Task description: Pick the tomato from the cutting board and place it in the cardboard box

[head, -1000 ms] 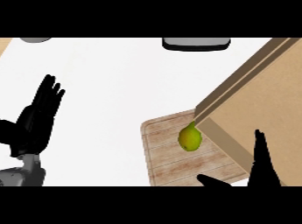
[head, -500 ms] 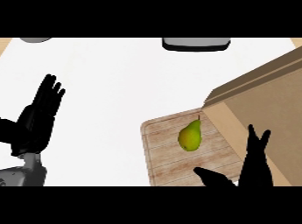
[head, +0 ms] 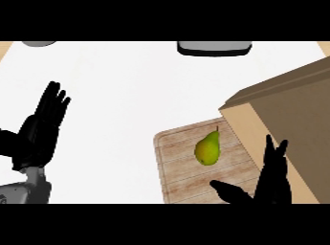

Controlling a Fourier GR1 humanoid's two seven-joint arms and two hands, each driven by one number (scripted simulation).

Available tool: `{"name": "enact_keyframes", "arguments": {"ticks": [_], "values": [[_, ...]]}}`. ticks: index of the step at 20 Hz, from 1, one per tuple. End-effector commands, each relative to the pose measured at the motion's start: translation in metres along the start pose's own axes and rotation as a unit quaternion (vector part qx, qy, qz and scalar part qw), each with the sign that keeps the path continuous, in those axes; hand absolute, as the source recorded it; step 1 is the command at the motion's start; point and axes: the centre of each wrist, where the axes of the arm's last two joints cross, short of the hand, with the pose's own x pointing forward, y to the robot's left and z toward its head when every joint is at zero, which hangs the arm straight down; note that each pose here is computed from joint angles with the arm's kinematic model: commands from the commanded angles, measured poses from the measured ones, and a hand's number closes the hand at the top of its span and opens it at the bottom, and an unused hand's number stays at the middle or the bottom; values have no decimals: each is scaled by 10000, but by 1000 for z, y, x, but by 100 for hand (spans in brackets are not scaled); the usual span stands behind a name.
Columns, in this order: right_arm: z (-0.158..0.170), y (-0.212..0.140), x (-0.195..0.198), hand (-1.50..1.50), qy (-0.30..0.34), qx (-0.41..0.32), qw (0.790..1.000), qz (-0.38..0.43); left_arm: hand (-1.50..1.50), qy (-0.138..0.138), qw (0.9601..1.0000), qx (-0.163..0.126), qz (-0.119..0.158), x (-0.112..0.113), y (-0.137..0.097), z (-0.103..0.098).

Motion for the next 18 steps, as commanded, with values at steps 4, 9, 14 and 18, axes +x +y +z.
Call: {"name": "enact_keyframes", "arguments": {"ticks": [4,9,14,18], "values": [[4,16,-9,150,-257,-86,9982,537,0,2,10000,26,26,-2,-15,9],[-9,17,14,150,-408,-339,9958,752,0,-43,10000,-54,43,-8,-8,2],[-25,8,-37,150,-1147,-1325,9574,2293,0,-13,10000,-63,3,6,-10,-2],[-75,-33,-92,150,-2412,-2110,7980,5104,0,-76,9999,-131,-67,3,-8,2]]}}
